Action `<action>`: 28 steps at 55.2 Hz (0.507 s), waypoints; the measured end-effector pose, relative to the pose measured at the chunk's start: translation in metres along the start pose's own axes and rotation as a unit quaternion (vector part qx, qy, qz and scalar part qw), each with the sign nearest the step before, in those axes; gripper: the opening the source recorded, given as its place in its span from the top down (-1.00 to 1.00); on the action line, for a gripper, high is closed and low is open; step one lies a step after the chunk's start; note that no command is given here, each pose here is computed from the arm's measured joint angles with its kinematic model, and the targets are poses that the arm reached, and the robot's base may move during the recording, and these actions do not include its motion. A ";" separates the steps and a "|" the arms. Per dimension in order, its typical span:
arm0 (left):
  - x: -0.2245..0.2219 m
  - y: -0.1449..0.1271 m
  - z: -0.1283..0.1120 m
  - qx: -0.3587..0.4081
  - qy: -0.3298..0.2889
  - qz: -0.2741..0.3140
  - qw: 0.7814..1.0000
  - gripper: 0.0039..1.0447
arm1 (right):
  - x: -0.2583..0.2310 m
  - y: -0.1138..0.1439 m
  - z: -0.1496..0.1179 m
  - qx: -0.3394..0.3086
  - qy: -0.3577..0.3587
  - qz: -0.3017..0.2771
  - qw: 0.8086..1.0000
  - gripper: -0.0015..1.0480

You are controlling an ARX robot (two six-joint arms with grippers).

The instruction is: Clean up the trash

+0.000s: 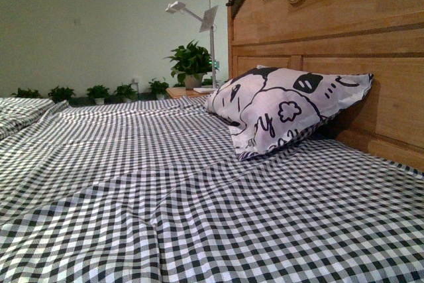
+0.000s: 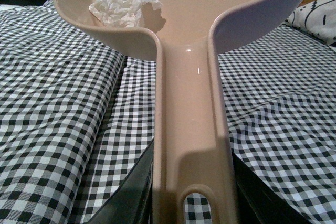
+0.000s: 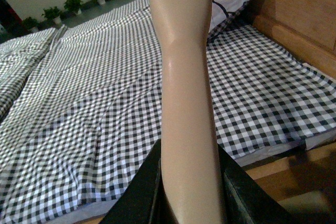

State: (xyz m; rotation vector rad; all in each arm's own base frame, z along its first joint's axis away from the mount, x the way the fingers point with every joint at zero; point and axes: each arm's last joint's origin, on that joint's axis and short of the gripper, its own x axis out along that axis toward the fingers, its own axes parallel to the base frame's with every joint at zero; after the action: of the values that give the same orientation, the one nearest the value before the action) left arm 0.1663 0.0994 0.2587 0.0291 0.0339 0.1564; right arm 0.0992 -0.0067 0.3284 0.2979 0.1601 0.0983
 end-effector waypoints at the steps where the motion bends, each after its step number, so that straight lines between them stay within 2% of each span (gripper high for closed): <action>1: -0.001 -0.001 0.001 0.000 -0.001 -0.001 1.000 0.48 | -0.001 0.000 0.001 0.000 -0.002 -0.001 1.000 0.59; 28: -0.001 -0.003 0.001 -0.001 0.002 -0.010 1.000 0.48 | 0.000 0.000 0.001 0.000 0.002 0.000 1.000 0.59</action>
State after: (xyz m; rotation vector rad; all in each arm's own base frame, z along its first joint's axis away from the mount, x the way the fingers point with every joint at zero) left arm 0.1657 0.0959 0.2594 0.0271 0.0371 0.1369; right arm 0.0996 -0.0069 0.3297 0.2982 0.1645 0.0989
